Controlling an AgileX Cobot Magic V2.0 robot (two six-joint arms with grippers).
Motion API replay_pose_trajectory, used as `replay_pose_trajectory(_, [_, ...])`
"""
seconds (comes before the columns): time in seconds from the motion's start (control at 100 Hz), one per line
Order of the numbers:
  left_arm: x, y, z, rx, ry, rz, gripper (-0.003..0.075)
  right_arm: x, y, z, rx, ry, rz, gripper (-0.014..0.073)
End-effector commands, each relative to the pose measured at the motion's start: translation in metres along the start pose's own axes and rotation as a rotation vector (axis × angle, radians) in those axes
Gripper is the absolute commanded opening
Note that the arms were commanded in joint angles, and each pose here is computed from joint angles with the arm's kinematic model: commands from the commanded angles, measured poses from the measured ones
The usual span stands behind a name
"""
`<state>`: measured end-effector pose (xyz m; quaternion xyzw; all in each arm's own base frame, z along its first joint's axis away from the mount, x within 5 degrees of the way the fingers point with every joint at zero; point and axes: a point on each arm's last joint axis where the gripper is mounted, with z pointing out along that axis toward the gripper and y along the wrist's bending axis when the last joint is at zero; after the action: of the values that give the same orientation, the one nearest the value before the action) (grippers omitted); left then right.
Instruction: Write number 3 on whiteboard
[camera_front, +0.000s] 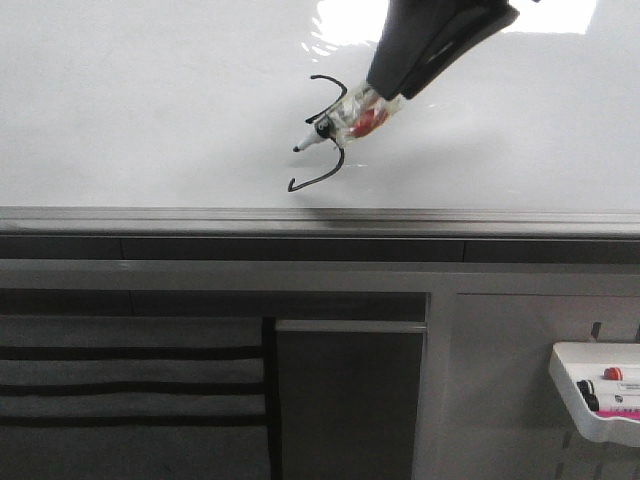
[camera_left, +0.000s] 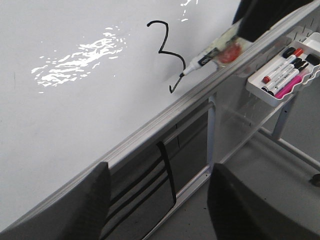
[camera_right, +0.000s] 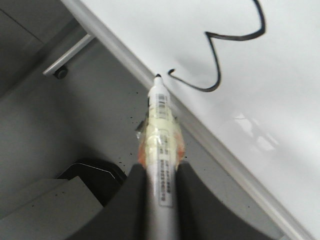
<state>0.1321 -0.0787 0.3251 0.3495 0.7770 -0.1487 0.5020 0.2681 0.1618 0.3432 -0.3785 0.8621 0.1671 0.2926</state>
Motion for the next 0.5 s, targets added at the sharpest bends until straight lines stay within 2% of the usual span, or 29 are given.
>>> replay_pose_trajectory(0.0, [-0.013, 0.004, -0.006, -0.042, -0.082, -0.03, 0.0399, 0.002, 0.021, -0.039, 0.003, -0.106, -0.089, 0.0029])
replay_pose_trajectory(0.22, [-0.013, 0.004, -0.006, -0.043, -0.087, -0.035, 0.0399, 0.034, 0.045, -0.078, 0.019, -0.171, -0.228, 0.0029])
replay_pose_trajectory(0.41, [-0.013, 0.003, -0.004, -0.026, -0.122, -0.118, 0.0399, 0.043, 0.053, -0.097, 0.049, -0.222, -0.345, 0.0029])
replay_pose_trajectory(0.49, [-0.01, 0.002, -0.001, -0.018, -0.116, -0.132, 0.0399, 0.044, 0.054, -0.098, 0.061, -0.21, -0.517, 0.0029])
